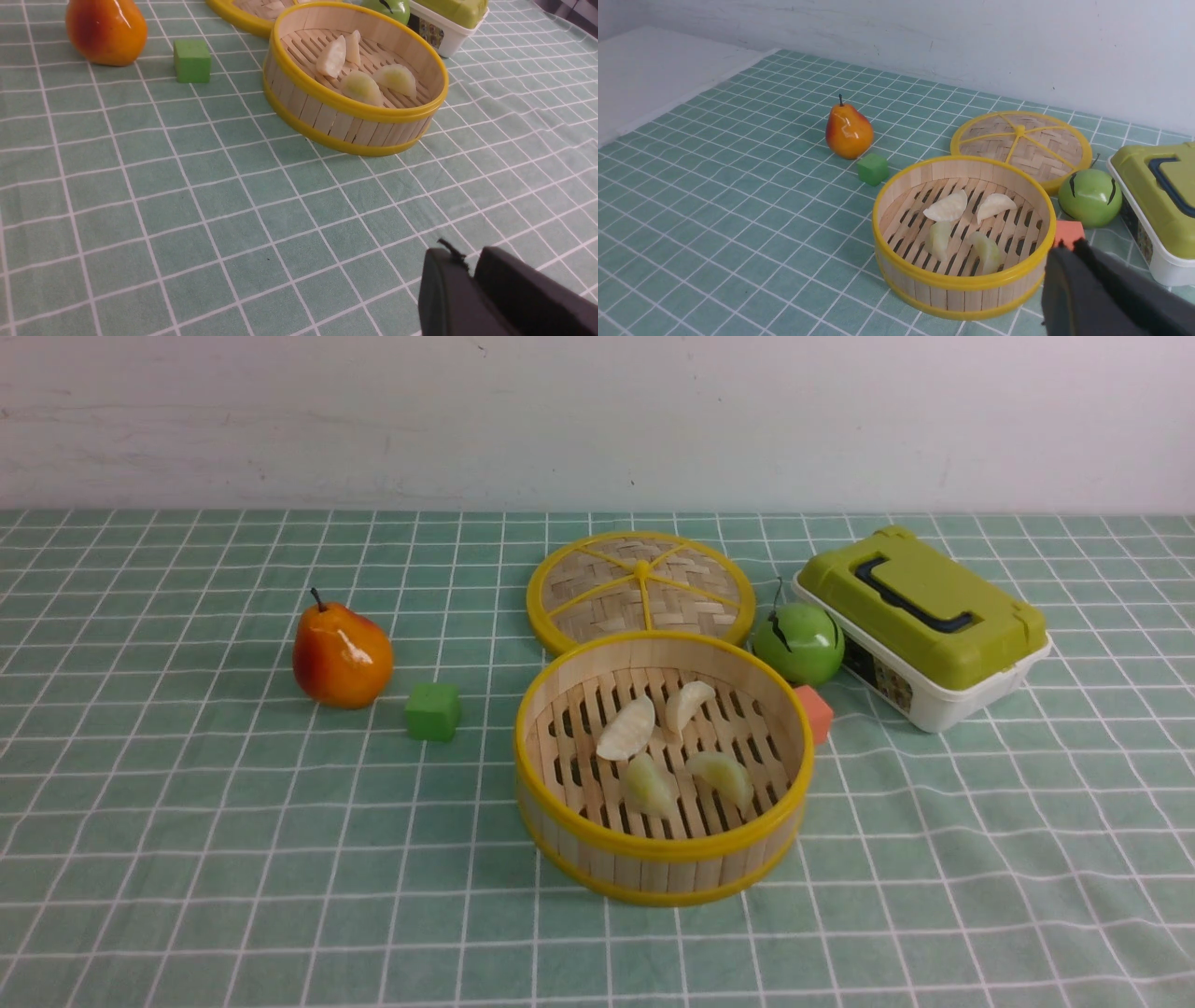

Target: Put the dumplings into the steamer on the table with the blue tablecloth.

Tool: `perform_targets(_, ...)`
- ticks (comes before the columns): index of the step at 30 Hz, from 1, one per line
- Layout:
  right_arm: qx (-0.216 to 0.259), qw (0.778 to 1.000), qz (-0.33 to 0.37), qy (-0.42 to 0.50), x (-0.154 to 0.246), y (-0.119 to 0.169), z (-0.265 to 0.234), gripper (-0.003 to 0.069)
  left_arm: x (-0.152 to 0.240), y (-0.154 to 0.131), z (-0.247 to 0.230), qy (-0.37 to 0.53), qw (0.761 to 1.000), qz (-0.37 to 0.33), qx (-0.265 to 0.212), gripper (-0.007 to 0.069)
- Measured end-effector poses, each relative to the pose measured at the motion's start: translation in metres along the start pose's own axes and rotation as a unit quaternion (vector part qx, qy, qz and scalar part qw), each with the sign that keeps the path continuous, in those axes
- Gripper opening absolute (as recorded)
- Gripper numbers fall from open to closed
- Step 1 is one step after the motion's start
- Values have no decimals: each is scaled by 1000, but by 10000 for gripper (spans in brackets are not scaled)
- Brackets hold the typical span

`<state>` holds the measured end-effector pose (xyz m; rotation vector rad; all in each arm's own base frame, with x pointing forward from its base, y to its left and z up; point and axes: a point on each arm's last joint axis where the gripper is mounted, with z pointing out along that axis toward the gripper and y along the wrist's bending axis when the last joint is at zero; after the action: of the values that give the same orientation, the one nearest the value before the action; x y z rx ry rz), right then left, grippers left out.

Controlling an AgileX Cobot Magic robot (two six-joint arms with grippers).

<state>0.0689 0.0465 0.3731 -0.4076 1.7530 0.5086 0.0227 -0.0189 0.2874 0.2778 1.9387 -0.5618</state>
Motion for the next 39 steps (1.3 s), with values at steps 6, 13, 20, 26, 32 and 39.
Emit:
perform_targets(6,5,1000,-6,-5,5,-1,-1,-5,0,0,0,0,1000,0,0,91)
perform_targets(13,75,995,-25,-58,53,-16,-9,-5,0,0,0,0,1000,0,0,99)
perform_targets(20,211,974,11,-79,136,-38,-11,-5,0,0,0,0,1000,0,0,112)
perform_targets(26,268,961,65,-29,185,-53,0,-5,0,0,0,0,1000,0,0,117)
perform_targets(32,277,958,79,-5,197,-56,2,-5,0,0,0,0,1000,0,0,124)
perform_targets(39,280,956,82,9,198,-55,1,-21,0,0,0,0,1000,0,0,130)
